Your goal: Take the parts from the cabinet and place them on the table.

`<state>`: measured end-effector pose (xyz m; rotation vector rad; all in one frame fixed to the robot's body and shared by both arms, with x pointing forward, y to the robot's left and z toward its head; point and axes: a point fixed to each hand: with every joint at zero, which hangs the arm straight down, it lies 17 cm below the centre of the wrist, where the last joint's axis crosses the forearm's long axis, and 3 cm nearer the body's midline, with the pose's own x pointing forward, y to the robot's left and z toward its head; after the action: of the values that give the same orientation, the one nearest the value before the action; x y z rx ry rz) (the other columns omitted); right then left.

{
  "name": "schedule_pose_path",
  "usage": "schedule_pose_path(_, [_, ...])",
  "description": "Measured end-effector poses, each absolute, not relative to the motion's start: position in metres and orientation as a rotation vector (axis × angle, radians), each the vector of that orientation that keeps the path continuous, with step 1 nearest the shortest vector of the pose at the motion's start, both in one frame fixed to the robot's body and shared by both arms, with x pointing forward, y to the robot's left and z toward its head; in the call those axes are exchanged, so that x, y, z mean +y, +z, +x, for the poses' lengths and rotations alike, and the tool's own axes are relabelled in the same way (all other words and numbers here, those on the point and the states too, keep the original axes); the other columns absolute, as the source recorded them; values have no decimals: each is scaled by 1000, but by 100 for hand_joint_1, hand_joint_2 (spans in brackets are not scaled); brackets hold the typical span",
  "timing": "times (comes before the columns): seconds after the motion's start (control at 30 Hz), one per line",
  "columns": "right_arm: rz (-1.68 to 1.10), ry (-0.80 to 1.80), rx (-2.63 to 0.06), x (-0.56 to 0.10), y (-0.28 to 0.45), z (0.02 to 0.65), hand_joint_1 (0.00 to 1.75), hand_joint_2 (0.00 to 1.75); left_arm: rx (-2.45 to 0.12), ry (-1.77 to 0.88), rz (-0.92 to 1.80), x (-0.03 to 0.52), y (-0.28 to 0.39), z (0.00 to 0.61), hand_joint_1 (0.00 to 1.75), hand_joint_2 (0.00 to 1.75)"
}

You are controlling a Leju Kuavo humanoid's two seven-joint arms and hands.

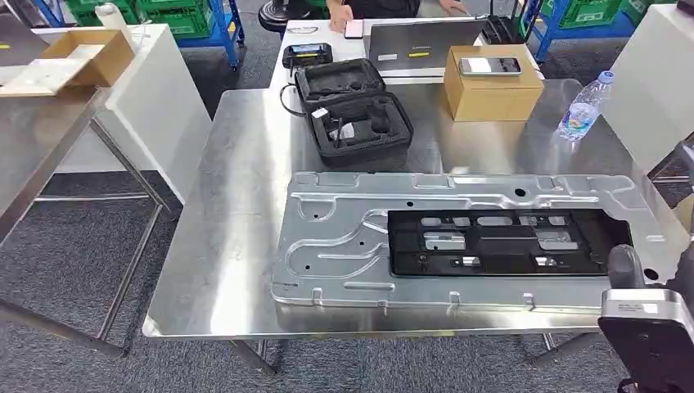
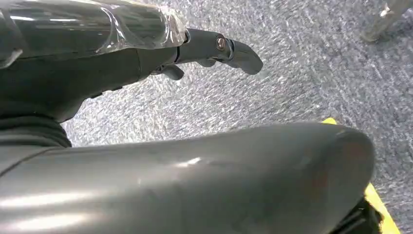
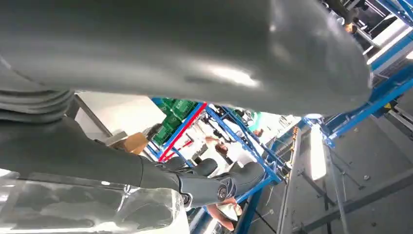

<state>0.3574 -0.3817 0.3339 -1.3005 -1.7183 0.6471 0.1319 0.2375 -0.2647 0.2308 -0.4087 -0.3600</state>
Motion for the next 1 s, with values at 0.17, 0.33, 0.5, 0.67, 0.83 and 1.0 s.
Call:
schedule_pose_path(0.17, [-1287,634,-1730,-379,333,357,0,0,-412,-355,233,238,-264,135,0,0])
schedule_pose_path(0.33, [-1278,629,-1732,-378,331,356,0,0,-411,-352,235,239,-264,135,0,0])
schedule_pose_path(0.5, [-1262,624,-1730,-376,326,355,0,0,-406,-352,234,239,-265,133,0,0])
schedule_pose_path(0.67, [-1260,618,-1731,-376,326,355,0,0,-407,-351,236,240,-265,134,0,0])
schedule_pose_path(0.83, [-1255,617,-1733,-374,325,355,0,0,-398,-353,236,241,-265,130,0,0])
schedule_pose_path(1.0, [-1252,617,-1734,-374,324,354,0,0,-399,-356,236,241,-265,131,0,0])
